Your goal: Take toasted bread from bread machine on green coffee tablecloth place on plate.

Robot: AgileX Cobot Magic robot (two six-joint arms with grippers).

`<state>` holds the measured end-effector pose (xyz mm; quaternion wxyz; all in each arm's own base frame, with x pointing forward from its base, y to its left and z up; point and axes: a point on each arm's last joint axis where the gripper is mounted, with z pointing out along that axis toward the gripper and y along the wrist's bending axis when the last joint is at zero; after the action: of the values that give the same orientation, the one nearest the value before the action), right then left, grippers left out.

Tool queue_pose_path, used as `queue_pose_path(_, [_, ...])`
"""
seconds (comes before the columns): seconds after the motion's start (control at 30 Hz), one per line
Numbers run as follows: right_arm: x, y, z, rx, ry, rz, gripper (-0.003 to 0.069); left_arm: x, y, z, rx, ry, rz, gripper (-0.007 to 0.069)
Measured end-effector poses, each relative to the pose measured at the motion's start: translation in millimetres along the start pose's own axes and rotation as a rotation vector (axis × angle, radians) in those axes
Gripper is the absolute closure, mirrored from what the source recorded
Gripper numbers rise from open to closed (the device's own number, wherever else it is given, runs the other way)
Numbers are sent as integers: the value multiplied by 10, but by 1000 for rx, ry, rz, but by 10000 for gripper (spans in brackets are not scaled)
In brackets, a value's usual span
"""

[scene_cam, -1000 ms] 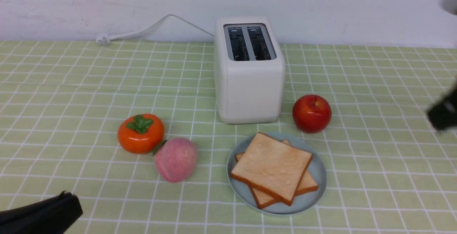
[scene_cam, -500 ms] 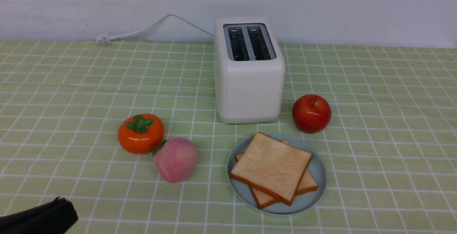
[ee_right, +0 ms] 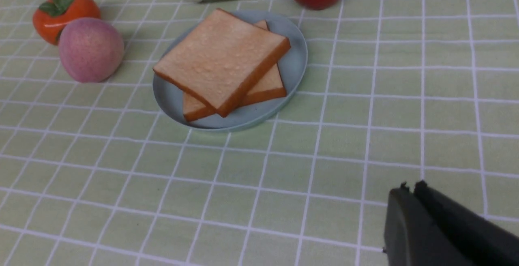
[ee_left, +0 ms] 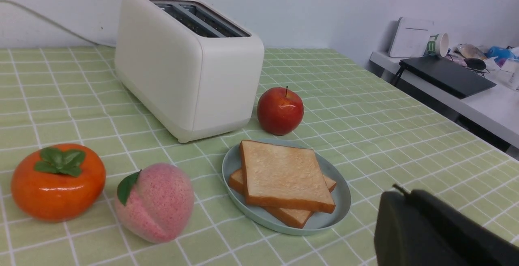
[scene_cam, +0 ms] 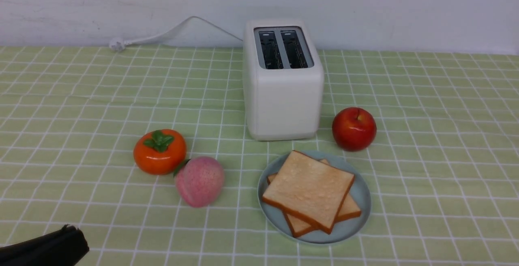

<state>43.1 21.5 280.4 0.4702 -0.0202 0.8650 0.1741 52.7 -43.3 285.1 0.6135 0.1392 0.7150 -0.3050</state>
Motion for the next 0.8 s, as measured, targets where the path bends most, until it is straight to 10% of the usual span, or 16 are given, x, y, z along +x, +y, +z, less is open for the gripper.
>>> queue_pose_path(0.8, [805, -500, 545, 250, -264, -151, 679, 10, -2, 0, 2, 11, -1, 624])
